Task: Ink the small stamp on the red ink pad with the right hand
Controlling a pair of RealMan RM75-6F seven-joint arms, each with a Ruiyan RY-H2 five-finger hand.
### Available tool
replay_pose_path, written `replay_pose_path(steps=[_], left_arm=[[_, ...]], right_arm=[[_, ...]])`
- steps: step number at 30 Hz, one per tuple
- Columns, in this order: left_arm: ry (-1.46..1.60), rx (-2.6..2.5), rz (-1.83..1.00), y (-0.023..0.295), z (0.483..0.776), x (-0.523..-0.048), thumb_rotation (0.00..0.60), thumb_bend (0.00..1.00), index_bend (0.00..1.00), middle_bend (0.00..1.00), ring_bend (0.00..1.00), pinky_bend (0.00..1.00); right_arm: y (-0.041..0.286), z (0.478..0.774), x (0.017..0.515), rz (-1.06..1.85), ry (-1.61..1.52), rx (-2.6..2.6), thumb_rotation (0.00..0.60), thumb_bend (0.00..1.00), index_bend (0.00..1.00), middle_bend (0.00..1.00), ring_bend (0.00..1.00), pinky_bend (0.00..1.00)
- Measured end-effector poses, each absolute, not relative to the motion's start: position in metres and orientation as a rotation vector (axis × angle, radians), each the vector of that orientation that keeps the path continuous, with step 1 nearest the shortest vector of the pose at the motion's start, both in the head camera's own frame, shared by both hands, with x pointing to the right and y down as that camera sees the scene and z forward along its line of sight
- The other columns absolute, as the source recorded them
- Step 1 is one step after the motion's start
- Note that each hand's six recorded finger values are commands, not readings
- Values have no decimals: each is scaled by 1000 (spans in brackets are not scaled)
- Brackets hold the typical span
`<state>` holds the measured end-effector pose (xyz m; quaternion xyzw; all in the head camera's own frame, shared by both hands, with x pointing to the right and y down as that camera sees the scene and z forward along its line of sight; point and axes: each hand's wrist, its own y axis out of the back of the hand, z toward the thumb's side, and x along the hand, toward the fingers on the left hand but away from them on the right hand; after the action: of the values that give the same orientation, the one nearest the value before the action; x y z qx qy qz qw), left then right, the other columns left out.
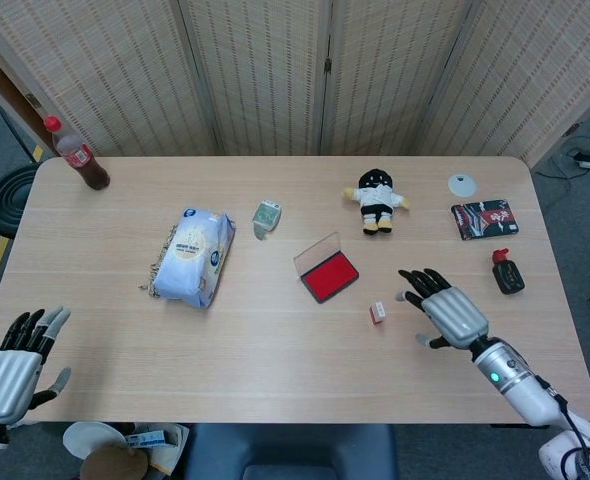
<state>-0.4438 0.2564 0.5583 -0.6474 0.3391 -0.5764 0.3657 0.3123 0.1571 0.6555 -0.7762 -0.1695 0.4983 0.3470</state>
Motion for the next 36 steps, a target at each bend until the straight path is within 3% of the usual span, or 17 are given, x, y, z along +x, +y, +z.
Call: replay_pose_path(steps=[13,36], left_arm=[[918,-1672,-1464,256,548,-451,600,340,0,0,0,33],[936,-1680,-1443,256,542,-452,600,341,0,0,0,32]], right_arm=[[137,695,274,1353,-412,-2038,600,224,242,0,0,0],[151,708,271,1373,-341,-1949,600,233,271,0,0,0]])
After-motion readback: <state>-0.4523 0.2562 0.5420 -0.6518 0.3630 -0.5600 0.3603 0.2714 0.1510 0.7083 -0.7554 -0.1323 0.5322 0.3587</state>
